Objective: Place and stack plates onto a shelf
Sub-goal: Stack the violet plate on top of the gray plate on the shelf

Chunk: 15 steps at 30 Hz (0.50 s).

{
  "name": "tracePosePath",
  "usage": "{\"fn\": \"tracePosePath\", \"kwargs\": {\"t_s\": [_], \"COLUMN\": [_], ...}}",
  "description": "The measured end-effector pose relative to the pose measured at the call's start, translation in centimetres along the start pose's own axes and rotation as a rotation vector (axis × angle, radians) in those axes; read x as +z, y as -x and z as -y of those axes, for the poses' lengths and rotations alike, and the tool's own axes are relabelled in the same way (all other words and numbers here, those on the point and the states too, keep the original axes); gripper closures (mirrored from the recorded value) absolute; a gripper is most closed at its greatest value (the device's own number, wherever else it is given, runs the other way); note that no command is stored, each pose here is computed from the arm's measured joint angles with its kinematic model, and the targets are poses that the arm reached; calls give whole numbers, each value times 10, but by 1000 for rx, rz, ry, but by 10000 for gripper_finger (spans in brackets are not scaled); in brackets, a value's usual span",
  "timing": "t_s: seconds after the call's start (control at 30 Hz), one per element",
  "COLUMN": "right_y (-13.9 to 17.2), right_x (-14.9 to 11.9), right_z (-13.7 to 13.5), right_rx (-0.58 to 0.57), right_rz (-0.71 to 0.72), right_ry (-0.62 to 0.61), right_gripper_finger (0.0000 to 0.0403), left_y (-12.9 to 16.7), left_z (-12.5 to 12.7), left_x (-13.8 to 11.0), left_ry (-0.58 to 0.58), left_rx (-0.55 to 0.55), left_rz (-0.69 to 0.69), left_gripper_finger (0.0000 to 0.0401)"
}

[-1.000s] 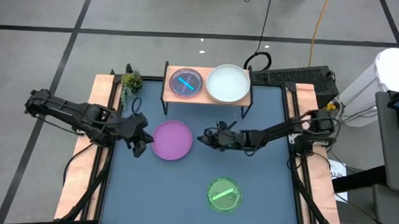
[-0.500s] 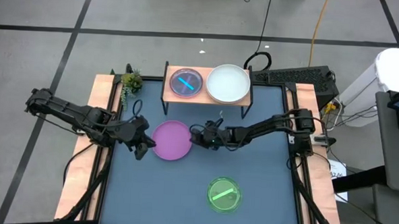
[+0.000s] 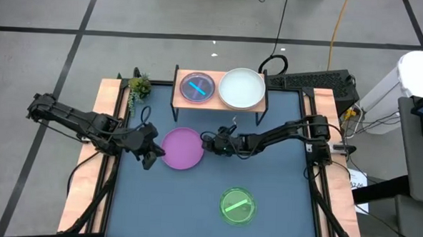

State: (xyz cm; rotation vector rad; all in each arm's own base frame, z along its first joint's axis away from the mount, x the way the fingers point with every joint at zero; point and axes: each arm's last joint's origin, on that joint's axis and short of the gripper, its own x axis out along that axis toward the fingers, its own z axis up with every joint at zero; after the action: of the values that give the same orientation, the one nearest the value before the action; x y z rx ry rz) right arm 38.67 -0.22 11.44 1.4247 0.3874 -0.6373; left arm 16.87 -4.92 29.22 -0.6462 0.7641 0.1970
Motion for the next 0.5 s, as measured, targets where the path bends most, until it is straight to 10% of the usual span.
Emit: {"fn": "tracePosePath", "kwargs": {"t_s": [0.5], "right_y": [2], "right_x": [-10], "right_z": [2], "right_rx": [-20], "right_rz": [35], "right_ry": [45], "right_gripper_finger": [301], "left_y": [0], "left_z": [0], "left_x": [0], "left_ry": [-5], "left_rx": [1], "left_rz": [1], "left_gripper_finger": [339]}}
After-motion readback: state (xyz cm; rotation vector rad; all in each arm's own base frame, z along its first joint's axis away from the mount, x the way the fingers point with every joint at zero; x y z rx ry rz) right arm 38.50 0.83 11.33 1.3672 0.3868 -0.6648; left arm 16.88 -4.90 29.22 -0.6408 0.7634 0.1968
